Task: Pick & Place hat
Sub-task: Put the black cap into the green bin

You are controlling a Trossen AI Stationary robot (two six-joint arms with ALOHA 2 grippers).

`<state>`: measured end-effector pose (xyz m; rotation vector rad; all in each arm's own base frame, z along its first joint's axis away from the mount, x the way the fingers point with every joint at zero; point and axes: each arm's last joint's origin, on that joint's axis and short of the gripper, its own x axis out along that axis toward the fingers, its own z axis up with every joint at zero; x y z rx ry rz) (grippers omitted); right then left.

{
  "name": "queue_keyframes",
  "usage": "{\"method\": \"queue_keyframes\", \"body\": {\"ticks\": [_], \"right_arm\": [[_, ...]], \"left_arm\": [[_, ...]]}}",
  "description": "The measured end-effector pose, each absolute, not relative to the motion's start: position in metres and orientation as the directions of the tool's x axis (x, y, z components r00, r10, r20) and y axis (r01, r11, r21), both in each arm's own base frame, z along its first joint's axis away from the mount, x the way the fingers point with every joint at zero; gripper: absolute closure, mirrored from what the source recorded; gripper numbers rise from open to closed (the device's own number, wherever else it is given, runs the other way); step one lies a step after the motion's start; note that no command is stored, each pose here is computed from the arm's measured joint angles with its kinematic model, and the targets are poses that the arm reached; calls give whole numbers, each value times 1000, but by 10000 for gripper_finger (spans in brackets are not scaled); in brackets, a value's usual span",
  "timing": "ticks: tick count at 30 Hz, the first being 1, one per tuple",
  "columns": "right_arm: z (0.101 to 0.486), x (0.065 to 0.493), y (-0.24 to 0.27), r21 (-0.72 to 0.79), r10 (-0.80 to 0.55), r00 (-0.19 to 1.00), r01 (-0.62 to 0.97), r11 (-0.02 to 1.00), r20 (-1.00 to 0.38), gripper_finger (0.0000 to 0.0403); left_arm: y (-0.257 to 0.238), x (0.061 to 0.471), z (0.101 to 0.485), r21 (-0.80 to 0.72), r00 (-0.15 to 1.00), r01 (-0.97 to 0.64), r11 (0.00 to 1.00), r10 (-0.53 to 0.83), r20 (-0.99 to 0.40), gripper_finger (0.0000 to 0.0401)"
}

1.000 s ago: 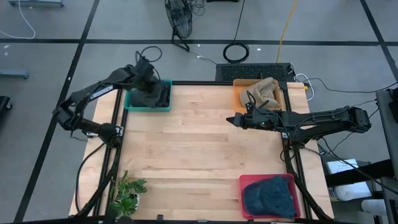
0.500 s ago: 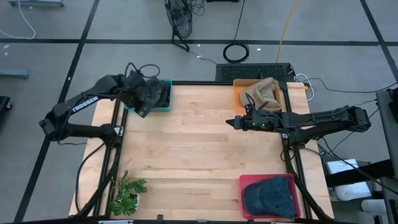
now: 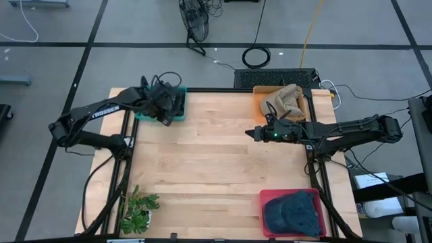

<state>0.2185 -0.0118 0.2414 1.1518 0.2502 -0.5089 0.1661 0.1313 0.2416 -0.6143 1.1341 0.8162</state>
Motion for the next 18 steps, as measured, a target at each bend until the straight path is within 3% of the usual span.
{"method": "queue_keyframes", "body": {"ticks": [11, 18], "right_arm": [[241, 218, -12, 808, -258, 859, 506, 301, -442, 275], [241, 219, -11, 818, -251, 861, 502, 282, -442, 275]], "left_arm": [[150, 183, 205, 60, 70, -827, 559, 208, -976, 284], [154, 187, 203, 62, 88, -826, 560, 237, -968, 284]]}}
